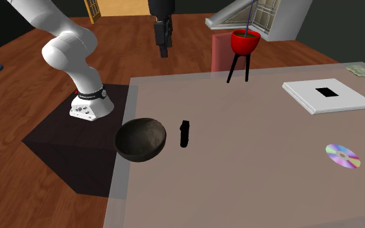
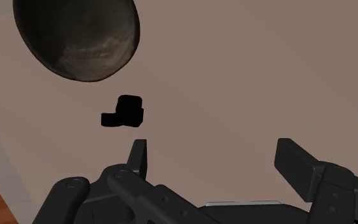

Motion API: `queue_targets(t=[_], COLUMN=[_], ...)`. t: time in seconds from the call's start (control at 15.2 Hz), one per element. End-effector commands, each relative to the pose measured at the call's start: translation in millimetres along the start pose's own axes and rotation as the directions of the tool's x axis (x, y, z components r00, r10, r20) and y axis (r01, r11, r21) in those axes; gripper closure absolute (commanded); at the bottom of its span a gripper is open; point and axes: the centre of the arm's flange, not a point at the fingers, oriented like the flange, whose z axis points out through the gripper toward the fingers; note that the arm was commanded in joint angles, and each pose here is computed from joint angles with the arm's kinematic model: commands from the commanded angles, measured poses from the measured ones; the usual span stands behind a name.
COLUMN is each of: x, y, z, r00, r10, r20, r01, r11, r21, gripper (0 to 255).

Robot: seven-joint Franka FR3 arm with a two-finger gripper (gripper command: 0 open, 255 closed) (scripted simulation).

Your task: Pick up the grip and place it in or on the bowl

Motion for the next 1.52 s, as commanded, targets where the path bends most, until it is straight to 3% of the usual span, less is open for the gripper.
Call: queue_targets(t=[0.0,1.12,1.45], x=[12.2,103.4,99.1], y=[12.9,106.6,105.1], z=[23.6,220.0,246.0], r00=[1.000,0.987,0.987], r10=[0.000,-0.002,-0.002], r20=[0.017,0.163,0.163], r01=[0.000,-0.007,-0.007], r11=[1.000,0.998,0.998], r21=[0.006,0.057,0.057], gripper=[0,0,0])
